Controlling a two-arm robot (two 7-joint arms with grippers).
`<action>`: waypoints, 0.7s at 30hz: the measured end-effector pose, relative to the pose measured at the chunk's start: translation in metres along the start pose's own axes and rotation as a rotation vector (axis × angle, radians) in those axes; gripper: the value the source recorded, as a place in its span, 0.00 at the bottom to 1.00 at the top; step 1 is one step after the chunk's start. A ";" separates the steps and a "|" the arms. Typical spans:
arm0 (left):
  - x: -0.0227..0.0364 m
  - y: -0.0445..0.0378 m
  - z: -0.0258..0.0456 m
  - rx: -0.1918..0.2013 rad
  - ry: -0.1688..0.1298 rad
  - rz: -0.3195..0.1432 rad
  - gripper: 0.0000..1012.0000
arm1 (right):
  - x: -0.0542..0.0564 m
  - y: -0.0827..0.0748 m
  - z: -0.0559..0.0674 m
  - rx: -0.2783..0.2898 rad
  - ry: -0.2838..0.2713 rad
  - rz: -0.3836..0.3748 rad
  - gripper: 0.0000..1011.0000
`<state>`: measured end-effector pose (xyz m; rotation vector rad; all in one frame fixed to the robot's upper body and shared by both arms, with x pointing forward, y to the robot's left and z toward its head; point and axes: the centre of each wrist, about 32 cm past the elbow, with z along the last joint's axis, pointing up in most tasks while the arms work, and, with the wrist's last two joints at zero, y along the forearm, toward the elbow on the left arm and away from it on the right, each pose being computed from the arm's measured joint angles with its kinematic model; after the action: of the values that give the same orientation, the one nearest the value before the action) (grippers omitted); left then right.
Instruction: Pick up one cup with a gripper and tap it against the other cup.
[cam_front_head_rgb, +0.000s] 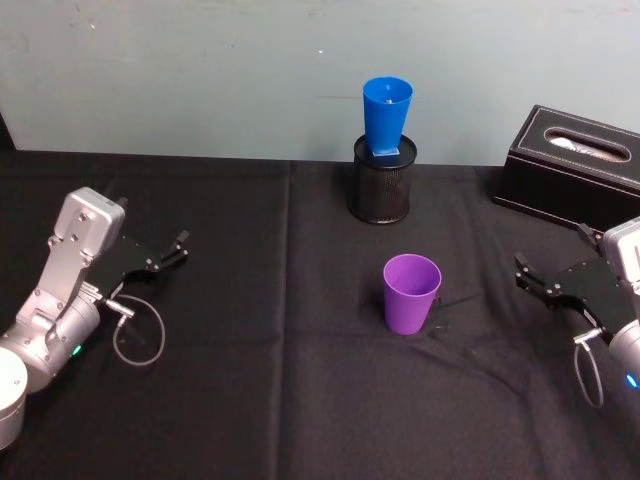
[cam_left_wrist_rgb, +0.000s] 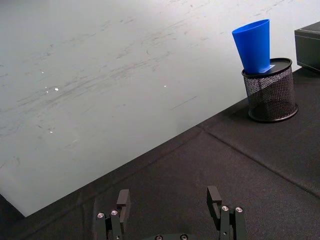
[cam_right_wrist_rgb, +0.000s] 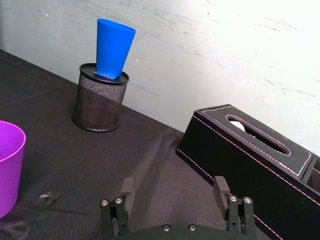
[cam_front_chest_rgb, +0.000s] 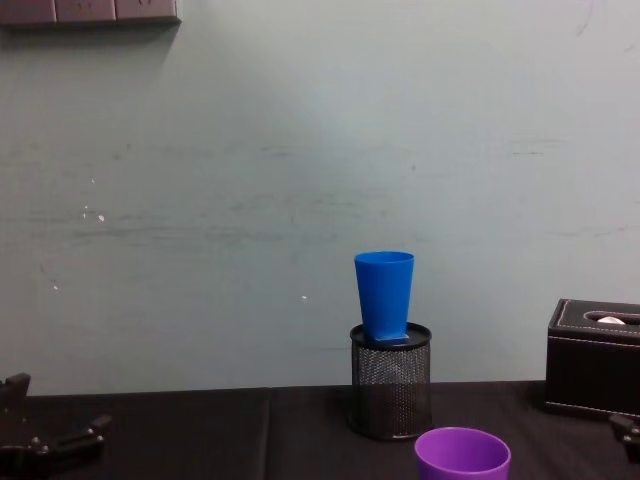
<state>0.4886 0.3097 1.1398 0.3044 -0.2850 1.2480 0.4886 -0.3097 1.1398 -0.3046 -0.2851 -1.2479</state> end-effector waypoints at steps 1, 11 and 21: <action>0.0000 0.0000 0.0000 0.000 0.000 0.000 0.99 | 0.000 0.000 0.000 0.000 0.000 0.000 0.99; 0.0000 0.0000 0.0000 0.000 0.000 0.000 0.99 | 0.000 0.000 0.000 0.000 0.000 0.000 0.99; 0.0000 0.0000 0.0000 0.000 0.000 0.000 0.99 | 0.001 -0.002 -0.003 0.012 0.021 0.022 0.99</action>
<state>0.4886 0.3097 1.1398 0.3045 -0.2850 1.2479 0.4875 -0.3122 1.1377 -0.2834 -0.2708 -1.2267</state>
